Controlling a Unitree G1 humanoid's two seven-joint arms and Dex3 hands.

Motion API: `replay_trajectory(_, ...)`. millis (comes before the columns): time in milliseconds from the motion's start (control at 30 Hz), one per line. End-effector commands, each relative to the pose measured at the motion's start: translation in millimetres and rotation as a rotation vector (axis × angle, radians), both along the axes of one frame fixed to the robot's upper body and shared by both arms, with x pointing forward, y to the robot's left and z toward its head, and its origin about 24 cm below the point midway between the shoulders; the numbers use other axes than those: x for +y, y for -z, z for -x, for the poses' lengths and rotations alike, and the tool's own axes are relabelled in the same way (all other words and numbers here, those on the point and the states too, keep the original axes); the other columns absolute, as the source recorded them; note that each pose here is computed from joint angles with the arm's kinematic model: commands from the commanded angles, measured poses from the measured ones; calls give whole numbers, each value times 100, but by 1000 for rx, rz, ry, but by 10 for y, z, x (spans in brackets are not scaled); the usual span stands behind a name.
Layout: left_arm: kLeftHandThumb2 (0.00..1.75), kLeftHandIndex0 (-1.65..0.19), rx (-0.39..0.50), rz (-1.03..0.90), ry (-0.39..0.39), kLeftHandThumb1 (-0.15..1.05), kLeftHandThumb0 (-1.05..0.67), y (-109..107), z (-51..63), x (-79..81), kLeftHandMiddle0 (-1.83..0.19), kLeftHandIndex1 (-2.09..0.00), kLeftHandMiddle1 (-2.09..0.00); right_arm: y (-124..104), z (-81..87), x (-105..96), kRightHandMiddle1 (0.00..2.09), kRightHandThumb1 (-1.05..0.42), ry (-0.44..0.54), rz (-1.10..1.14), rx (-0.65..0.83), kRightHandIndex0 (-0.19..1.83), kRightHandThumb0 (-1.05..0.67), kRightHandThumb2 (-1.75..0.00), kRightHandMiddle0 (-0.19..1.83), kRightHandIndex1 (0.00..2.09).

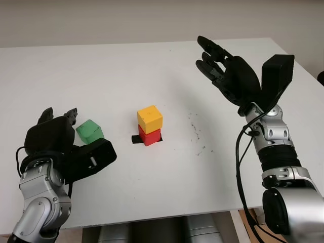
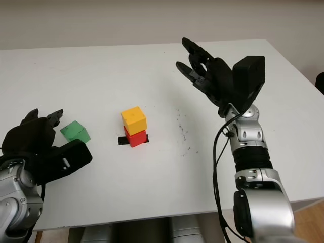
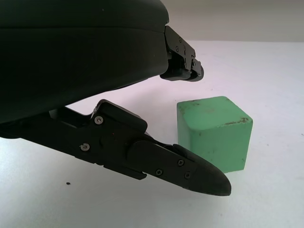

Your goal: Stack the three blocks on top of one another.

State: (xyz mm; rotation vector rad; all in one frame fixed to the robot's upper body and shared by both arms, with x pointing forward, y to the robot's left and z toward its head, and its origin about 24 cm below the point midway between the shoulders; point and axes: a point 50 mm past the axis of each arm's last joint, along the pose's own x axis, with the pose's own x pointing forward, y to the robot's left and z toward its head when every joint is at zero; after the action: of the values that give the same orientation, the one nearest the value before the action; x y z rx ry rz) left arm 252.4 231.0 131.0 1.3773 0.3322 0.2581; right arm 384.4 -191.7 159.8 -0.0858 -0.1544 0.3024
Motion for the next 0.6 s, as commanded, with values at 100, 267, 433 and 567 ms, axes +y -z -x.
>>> replay_trajectory(100,6,-30,4,42,13,103,-85,-8,-24,-5,-2,-11,-6,-40,0,21,15,-105,-18,-9,-16,-10,-58,-11,19,4)
replay_trajectory(267,6,-30,15,59,14,104,-86,16,-35,-1,-3,-10,-6,-42,1,18,16,-105,-5,-9,-27,-9,-55,-11,20,5)
replay_trajectory(433,7,-30,29,60,8,105,-87,42,-53,0,-3,-9,-6,-44,2,8,16,-105,0,-18,-30,-9,-52,-11,20,5)
replay_trajectory(567,6,-32,33,55,-6,105,-86,63,-65,3,-4,-10,-6,-46,8,7,16,-105,7,-12,-39,-8,-51,-10,21,6)
